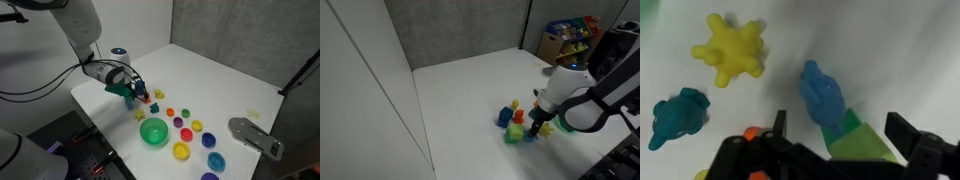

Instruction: Put the light blue toy elephant in the green bowl

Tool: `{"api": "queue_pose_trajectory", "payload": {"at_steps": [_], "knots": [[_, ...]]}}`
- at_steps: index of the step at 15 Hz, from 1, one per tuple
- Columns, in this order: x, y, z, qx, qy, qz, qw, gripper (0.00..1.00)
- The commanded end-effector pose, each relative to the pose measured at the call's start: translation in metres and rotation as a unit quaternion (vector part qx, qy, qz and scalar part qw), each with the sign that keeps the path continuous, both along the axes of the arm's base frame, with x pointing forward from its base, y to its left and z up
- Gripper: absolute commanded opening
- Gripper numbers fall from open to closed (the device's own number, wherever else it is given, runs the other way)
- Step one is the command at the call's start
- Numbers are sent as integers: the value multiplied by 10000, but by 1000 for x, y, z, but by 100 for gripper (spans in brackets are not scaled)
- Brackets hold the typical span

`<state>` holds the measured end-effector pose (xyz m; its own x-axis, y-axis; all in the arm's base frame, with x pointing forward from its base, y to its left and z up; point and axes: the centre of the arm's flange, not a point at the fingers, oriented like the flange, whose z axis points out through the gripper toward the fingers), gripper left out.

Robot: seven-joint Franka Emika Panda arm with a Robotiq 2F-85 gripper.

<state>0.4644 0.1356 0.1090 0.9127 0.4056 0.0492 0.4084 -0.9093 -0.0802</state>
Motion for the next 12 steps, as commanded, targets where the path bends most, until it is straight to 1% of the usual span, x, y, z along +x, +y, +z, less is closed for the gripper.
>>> {"api": "queue_pose_trajectory", "payload": {"at_steps": [1,2,3,6,10,11,12], "knots": [[6,8,-16,41,-65,176,9998,100],[6,9,-18,14,-76,205,9998,75],[6,9,-20,-18,-64,217,9997,73],[7,8,-23,-117,-69,208,9997,47],[13,-2,-21,-328,-148,110,9993,17],[15,-4,-19,-357,-170,50,9992,13],[16,-7,-14,-343,-163,-10,9993,12]]}}
